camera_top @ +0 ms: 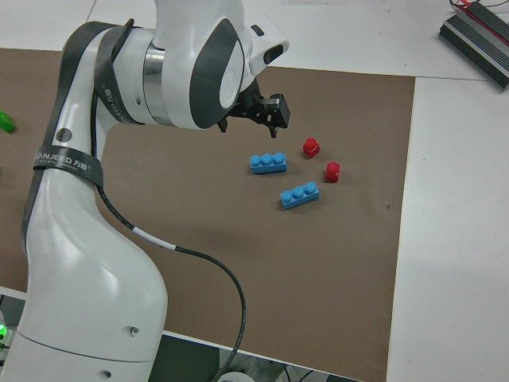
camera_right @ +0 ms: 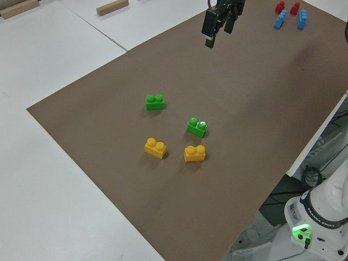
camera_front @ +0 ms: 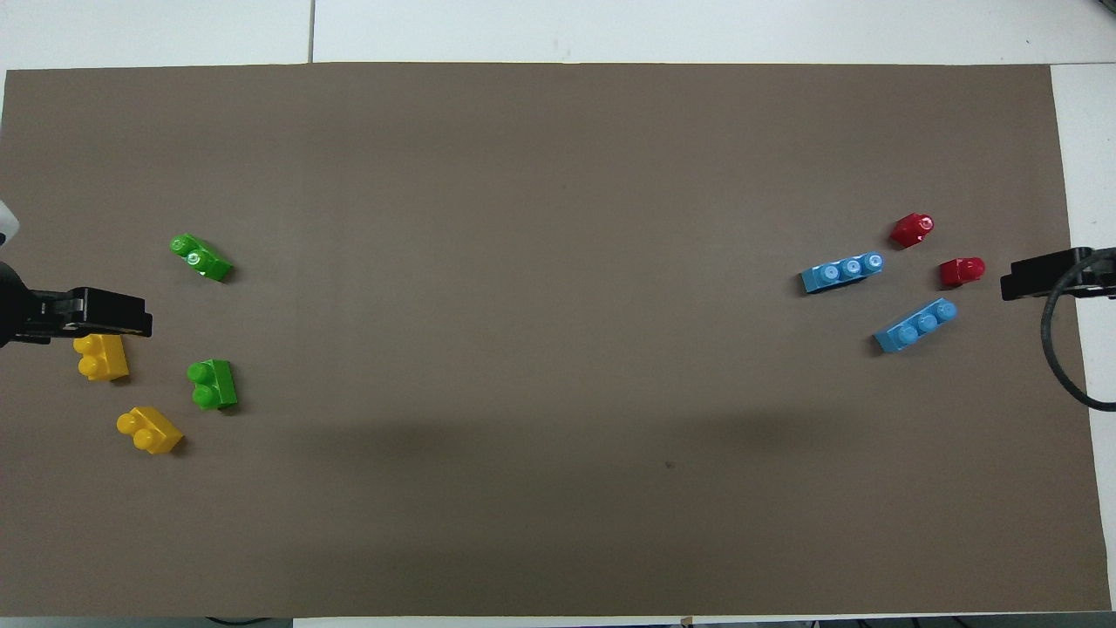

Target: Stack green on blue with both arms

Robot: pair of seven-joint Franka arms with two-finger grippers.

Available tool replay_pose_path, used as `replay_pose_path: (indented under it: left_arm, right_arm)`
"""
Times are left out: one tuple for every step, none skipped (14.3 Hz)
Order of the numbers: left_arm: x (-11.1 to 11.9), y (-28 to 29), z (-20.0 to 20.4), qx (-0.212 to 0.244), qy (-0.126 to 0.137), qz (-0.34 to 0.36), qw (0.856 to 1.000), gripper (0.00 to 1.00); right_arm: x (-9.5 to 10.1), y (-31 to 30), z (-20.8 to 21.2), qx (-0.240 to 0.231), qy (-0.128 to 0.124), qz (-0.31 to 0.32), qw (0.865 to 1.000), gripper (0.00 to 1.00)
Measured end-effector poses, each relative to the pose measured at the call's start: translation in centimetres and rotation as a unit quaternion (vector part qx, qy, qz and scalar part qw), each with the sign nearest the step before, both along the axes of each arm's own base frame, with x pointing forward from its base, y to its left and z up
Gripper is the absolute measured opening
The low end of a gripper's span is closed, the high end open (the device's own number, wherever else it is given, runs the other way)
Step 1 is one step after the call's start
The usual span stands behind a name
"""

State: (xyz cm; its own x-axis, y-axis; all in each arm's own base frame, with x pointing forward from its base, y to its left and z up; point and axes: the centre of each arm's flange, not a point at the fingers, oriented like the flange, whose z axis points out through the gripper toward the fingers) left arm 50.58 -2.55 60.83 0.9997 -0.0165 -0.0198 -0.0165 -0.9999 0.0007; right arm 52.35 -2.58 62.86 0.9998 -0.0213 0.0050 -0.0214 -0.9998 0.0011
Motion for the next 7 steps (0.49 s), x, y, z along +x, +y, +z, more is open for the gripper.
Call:
replay_pose_path:
  left_arm:
    - [0.0, -0.02, 0.0, 0.0, 0.0, 0.0, 1.0, 1.0]
    - [0.0, -0.08, 0.0, 0.0, 0.0, -0.001, 1.0, 1.0]
    - [0.0, -0.11, 0.0, 0.0, 0.0, -0.001, 1.0, 1.0]
    - [0.0, -0.07, 0.0, 0.0, 0.0, -0.001, 1.0, 1.0]
    - [0.01, -0.01, 0.01, 0.0, 0.0, 0.0, 1.0, 1.0]
    - [0.01, 0.06, 0.01, 0.0, 0.0, 0.002, 1.0, 1.0]
    - [0.01, 0.12, 0.01, 0.0, 0.0, 0.007, 1.0, 1.0]
  right_arm:
    - [0.0, 0.0, 0.0, 0.0, 0.0, 0.0, 1.0, 1.0]
    - [0.0, 0.0, 0.0, 0.0, 0.0, 0.0, 1.0, 1.0]
    - [0.0, 0.0, 0.0, 0.0, 0.0, 0.0, 1.0, 1.0]
    - [0.0, 0.0, 0.0, 0.0, 0.0, 0.0, 1.0, 1.0]
    - [0.0, 0.0, 0.0, 0.0, 0.0, 0.0, 1.0, 1.0]
    - [0.0, 0.0, 0.0, 0.0, 0.0, 0.0, 1.0, 1.0]
    - [0.0, 0.0, 0.0, 0.0, 0.0, 0.0, 1.0, 1.0]
